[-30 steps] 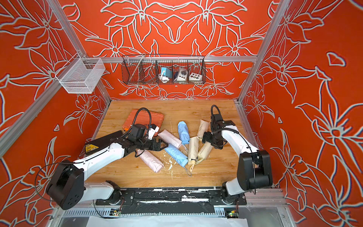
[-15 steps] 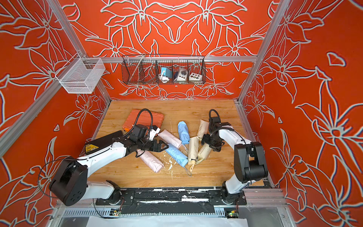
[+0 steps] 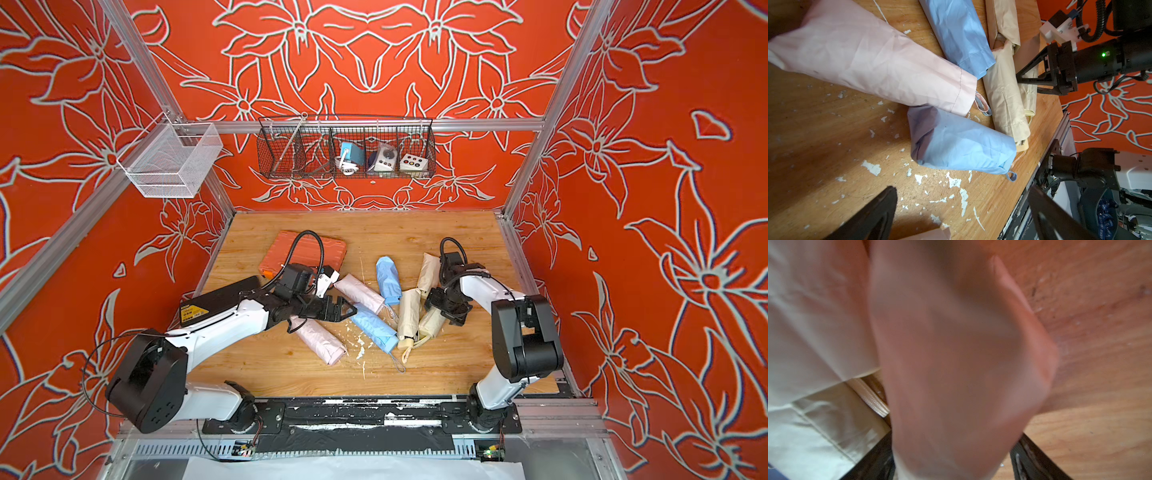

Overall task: Take umbrellas out of sleeves
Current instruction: Pick up the umbrella from the center of the board.

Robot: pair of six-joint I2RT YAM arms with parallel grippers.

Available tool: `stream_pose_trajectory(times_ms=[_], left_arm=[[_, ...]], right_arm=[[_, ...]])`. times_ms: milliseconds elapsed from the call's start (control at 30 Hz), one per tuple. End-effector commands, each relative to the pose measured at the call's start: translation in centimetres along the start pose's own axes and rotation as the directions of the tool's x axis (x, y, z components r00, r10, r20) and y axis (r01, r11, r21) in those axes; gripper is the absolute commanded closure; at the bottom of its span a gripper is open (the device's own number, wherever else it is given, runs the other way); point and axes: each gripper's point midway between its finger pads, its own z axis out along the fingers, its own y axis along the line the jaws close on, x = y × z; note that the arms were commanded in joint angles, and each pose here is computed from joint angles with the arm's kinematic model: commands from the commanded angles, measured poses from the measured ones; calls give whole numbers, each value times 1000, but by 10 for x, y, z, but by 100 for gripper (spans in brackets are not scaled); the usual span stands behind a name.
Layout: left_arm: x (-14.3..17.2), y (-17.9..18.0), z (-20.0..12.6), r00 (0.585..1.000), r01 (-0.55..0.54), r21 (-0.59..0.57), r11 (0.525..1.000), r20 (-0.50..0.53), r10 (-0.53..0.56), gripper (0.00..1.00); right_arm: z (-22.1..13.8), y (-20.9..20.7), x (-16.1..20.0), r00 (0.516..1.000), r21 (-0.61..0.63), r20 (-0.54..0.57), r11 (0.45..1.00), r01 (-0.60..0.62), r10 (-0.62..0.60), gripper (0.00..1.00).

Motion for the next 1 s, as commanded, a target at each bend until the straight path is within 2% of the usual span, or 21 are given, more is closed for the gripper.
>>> stream_pose_trajectory(times_ms=[0, 167, 367, 667, 967], left_arm=[[-1, -3, 0, 1000, 1, 3, 1000, -7, -1, 3], [1, -3, 0, 1000, 17, 9, 1000, -6, -17, 3], [2, -3, -1, 1000, 25, 13, 1000, -3, -25, 3], [6, -3, -1, 999, 35, 16, 999, -3, -35, 3], [8, -3, 2, 999, 51, 25, 998, -19, -51, 3]], right_arm=[[7, -11, 3, 1000, 56, 6, 998, -30, 30, 18], [6, -16, 2, 999, 74, 25, 997, -25, 23, 23], [3, -22, 0, 999, 109, 42, 994, -4, 0, 39], [1, -20, -1, 999, 101, 49, 995, 11, -16, 49], [-12, -19, -8, 993, 100, 98, 994, 49, -59, 52]])
